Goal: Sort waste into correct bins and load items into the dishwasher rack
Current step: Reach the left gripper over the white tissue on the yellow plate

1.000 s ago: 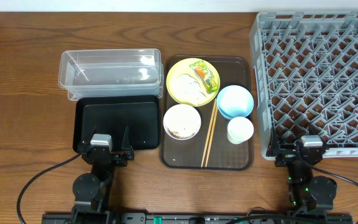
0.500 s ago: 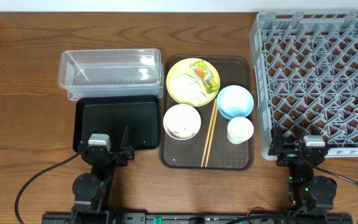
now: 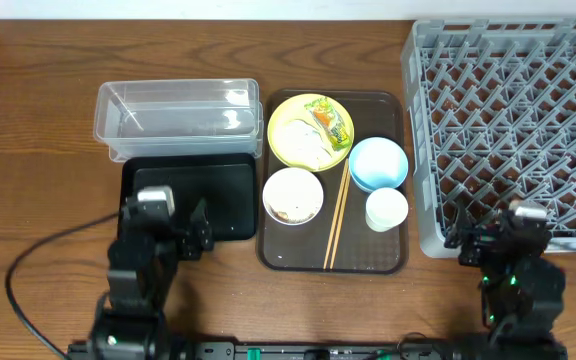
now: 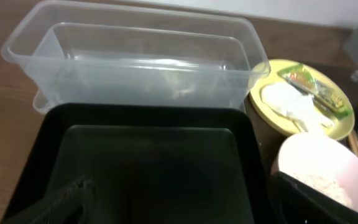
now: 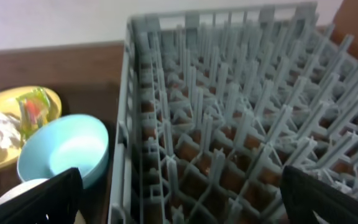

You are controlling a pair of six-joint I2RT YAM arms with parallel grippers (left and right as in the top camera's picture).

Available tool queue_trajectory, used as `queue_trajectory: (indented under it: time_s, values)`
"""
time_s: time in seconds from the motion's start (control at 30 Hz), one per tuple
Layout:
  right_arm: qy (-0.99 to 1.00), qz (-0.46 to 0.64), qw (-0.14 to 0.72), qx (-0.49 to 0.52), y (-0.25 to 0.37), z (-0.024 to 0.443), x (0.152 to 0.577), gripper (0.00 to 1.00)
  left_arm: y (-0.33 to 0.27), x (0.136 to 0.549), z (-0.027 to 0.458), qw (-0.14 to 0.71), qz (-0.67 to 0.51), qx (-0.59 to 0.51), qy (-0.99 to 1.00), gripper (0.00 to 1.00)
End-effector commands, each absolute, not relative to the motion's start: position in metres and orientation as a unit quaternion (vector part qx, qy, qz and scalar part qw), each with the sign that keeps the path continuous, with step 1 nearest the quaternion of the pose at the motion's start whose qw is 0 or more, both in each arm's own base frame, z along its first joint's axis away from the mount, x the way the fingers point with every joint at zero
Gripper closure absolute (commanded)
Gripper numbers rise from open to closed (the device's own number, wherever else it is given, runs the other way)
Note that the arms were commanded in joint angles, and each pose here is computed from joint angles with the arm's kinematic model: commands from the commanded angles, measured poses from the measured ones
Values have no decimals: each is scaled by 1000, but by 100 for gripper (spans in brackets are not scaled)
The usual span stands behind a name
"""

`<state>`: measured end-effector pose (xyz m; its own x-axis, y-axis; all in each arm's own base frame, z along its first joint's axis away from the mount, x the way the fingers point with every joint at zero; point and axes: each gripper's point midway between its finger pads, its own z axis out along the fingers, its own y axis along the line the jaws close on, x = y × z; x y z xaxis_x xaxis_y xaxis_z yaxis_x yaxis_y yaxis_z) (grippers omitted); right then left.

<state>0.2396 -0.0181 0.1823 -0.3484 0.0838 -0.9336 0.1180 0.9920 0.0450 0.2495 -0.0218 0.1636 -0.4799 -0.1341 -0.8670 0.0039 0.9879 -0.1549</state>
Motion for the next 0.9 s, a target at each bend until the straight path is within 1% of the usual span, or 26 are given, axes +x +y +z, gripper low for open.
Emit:
queue_trajectory:
  time_s: [0.0, 0.27, 0.33, 0.37, 0.43, 0.5, 0.6, 0.73, 0.77, 0.87]
  values:
    - [849, -15, 524, 64, -16, 196, 245, 1, -32, 259, 177, 458, -91, -31, 884, 10]
    - [918, -23, 391, 60, -16, 193, 255, 1, -41, 255, 161, 220, -88, -37, 971, 10]
    - [923, -20, 379, 59, -15, 193, 262, 1, -41, 254, 159, 177, -83, -40, 980, 9]
    - [925, -17, 374, 57, -14, 192, 264, 1, -41, 256, 158, 165, -83, -42, 982, 2]
    - [928, -14, 367, 56, -13, 189, 266, 1, -49, 260, 155, 150, -103, -40, 983, 2]
    - [929, -12, 366, 55, -12, 188, 267, 1, -50, 262, 150, 140, -104, -41, 984, 2]
    - [928, -12, 369, 55, -12, 189, 267, 1, -56, 271, 150, 148, -123, -56, 980, 2]
    - [927, -12, 370, 55, -12, 190, 268, 1, -71, 297, 168, 205, -164, -35, 964, 2]
    - [927, -12, 370, 55, -12, 190, 268, 1, -74, 302, 175, 220, -167, -23, 961, 1]
    - [927, -12, 371, 55, -12, 190, 268, 1, -88, 324, 201, 277, -173, 19, 945, 1]
